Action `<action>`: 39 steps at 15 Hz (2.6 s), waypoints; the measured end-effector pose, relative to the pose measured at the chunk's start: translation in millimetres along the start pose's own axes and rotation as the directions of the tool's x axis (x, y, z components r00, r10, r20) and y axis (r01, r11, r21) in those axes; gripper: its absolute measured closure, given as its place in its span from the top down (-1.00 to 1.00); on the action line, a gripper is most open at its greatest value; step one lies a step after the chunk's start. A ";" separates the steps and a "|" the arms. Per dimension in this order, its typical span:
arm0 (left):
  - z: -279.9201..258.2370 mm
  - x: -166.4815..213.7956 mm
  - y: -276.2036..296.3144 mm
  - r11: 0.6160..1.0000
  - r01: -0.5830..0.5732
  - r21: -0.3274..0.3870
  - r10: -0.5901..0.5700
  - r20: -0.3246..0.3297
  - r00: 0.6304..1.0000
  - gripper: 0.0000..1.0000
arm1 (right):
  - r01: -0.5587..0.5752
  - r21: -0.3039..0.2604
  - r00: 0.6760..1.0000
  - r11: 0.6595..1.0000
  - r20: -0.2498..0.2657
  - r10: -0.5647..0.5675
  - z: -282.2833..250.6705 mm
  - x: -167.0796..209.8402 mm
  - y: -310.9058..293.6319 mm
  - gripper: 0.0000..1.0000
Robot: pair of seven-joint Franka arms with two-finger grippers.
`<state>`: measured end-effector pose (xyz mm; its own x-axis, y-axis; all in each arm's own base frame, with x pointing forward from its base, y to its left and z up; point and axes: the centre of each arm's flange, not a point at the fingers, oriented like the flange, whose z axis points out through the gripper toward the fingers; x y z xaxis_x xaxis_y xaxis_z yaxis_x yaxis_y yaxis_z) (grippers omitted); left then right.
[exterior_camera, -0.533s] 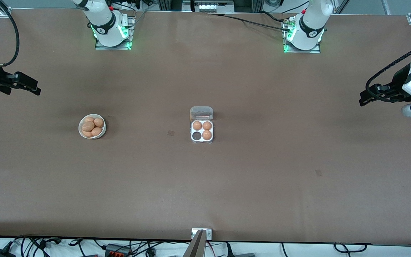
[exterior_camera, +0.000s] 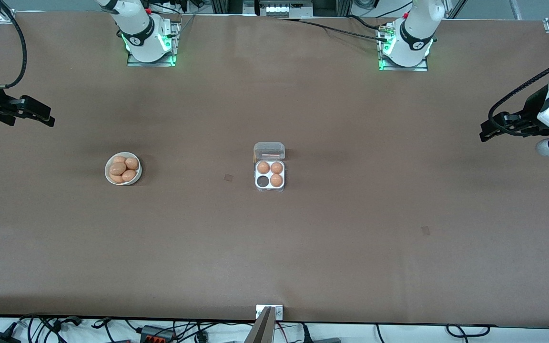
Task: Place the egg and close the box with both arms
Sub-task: 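Move the right gripper over the white bowl of eggs, then lower the right gripper into the bowl and grasp one brown egg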
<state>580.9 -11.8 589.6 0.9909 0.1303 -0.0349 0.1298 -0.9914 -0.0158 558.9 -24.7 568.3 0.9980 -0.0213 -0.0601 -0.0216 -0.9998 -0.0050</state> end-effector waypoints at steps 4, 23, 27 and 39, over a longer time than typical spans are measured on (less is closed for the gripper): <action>0.0 0.0 0.0 1.000 0.000 0.000 0.000 0.000 1.000 1.00 | 0.011 -0.025 0.994 1.000 0.113 -0.008 64.9 22.4 -3.1 1.00; -0.5 -0.3 0.7 1.000 -0.001 0.000 0.001 -0.001 1.000 1.00 | -0.157 0.020 0.935 0.987 0.324 0.142 306.7 101.2 0.7 1.00; -0.5 -0.3 0.9 1.000 -0.002 0.000 0.002 -0.001 1.000 1.00 | -0.191 0.051 0.922 0.980 0.352 0.162 327.8 104.1 2.4 0.97; -0.7 -0.4 1.0 1.000 -0.002 0.000 0.002 -0.002 1.000 1.00 | -0.235 0.094 0.895 0.967 0.408 0.178 339.9 98.9 5.6 0.64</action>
<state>580.6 -12.8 590.3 0.9911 0.1286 -0.0332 0.1281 -0.9916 -0.0155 637.1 -30.3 223.1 0.8652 -0.1945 -0.4621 -0.2611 -0.9616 -0.0841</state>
